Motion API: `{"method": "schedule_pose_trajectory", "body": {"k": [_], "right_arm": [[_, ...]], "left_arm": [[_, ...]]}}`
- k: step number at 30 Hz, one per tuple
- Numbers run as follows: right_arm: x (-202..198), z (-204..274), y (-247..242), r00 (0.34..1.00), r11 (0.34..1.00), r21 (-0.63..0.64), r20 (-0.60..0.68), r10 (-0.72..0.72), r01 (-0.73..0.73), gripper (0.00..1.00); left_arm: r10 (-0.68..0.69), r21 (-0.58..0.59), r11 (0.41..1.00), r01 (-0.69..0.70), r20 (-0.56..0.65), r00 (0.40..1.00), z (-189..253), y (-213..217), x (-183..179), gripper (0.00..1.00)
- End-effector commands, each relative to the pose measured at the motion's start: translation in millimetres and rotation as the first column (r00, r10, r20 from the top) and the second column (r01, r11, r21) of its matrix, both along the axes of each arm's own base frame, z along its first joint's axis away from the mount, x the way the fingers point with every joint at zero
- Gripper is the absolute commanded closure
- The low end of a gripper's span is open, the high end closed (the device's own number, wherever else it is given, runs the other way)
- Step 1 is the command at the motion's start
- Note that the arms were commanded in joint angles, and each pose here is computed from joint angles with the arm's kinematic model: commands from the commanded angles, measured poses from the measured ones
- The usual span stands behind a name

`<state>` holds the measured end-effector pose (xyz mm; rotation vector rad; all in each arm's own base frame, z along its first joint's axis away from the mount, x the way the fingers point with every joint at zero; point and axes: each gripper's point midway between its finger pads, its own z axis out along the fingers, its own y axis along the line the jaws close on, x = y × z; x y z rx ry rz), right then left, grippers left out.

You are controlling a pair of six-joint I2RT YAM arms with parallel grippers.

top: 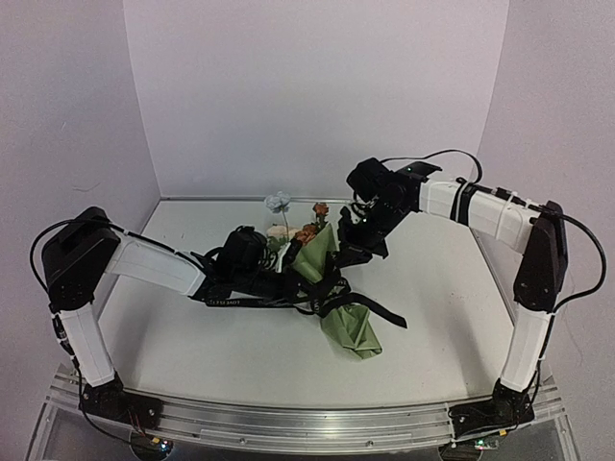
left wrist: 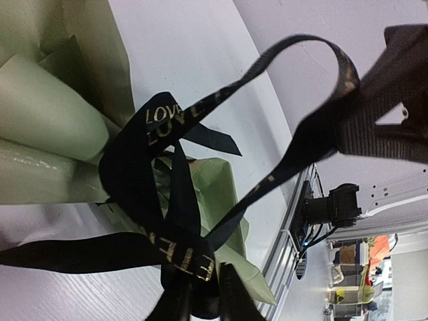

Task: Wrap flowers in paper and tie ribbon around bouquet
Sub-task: Place the right side of the half-tied ribbon on the folded bouquet, then pass from the right arm to the left

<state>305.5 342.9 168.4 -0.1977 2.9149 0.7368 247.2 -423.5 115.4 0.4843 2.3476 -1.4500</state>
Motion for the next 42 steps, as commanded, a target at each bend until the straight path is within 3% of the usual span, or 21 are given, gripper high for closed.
{"method": "schedule_pose_trajectory", "body": {"k": [1,9,13,21,29,35,42], "right_arm": [[11.4,2.9,-12.6,0.995,0.994,-0.015,0.004,-0.104,0.104,1.0],[18.6,-2.3,-19.2,0.989,0.989,-0.023,-0.005,-0.145,0.144,1.0],[20.1,-4.5,-21.2,0.988,0.988,-0.025,-0.008,-0.151,0.151,1.0],[23.8,-2.5,-13.0,0.987,0.987,0.018,-0.036,-0.16,0.16,1.0],[21.4,2.1,-6.1,0.986,0.986,0.056,-0.064,-0.156,0.16,1.0],[19.9,5.8,4.0,0.982,0.98,0.108,-0.105,-0.155,0.166,1.0],[19.6,9.2,12.3,0.975,0.969,0.155,-0.141,-0.172,0.193,1.0]], "left_arm": [[-0.025,-0.091,0.995,0.032,0.073,0.997,32.2,-21.1,7.9,0.71],[-0.028,-0.083,0.996,0.041,0.149,0.988,45.7,-13.3,5.0,0.53],[-0.023,0.008,1.0,0.021,0.208,0.978,45.3,-2.9,6.8,0.47],[0.02,0.189,0.979,-0.078,0.293,0.956,26.8,23.3,20.7,0.44],[-0.015,0.202,0.976,-0.079,0.425,0.905,53.6,28.1,26.2,0.4],[-0.14,0.193,0.98,0.042,0.529,0.837,74.9,10.4,23.3,0.39],[-0.233,0.222,0.966,0.131,0.536,0.811,64.9,-15.9,31.1,0.41]]}}
